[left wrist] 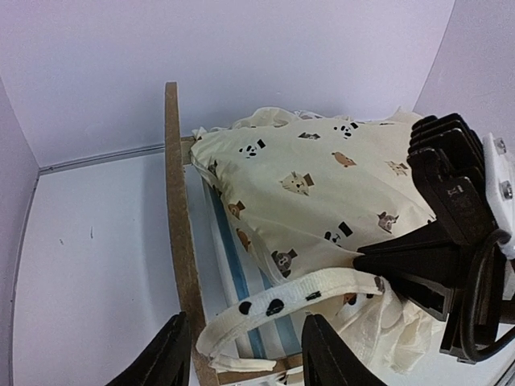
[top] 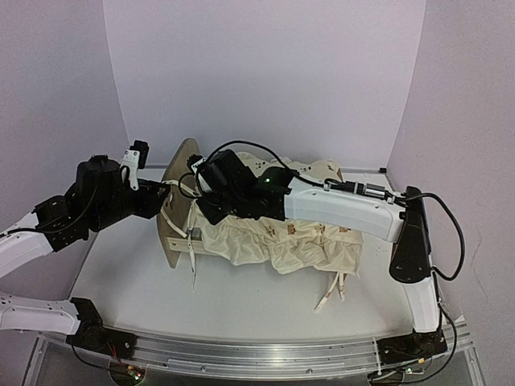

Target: Set up the pet bed

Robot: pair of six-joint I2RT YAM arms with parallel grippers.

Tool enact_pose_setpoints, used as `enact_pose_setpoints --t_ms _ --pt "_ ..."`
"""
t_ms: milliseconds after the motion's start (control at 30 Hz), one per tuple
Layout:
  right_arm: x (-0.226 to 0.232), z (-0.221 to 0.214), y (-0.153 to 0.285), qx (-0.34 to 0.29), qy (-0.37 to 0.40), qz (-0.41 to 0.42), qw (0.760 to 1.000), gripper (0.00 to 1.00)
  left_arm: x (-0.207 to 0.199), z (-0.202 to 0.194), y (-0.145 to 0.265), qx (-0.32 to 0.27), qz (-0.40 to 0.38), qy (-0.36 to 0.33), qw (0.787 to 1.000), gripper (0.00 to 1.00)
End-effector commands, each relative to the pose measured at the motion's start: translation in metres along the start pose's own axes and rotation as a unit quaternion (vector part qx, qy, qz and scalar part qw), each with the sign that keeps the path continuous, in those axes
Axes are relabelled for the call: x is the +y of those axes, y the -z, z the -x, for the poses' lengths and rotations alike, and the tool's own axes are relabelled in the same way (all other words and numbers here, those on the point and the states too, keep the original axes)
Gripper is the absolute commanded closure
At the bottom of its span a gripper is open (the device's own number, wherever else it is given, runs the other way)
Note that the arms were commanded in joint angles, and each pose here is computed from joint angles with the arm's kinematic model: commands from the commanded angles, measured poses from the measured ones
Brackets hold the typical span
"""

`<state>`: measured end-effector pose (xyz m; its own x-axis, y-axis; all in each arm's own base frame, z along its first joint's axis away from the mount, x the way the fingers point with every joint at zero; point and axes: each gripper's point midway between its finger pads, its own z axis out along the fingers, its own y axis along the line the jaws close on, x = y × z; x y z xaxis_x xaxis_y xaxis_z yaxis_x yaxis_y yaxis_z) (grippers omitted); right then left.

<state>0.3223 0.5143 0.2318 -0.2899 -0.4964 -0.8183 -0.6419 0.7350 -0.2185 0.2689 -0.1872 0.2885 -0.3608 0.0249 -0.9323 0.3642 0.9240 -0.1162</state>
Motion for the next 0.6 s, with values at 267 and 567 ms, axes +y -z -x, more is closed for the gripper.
enact_pose_setpoints --t_ms 267,567 --pt "-0.008 0.017 0.02 -0.022 -0.026 0.007 0.999 1.0 0.008 0.007 -0.013 -0.026 0.036 -0.028 0.999 0.56" --pt "-0.011 0.015 0.024 -0.021 -0.026 0.005 0.999 1.0 0.005 0.028 -0.023 -0.057 0.049 -0.033 0.997 1.0"
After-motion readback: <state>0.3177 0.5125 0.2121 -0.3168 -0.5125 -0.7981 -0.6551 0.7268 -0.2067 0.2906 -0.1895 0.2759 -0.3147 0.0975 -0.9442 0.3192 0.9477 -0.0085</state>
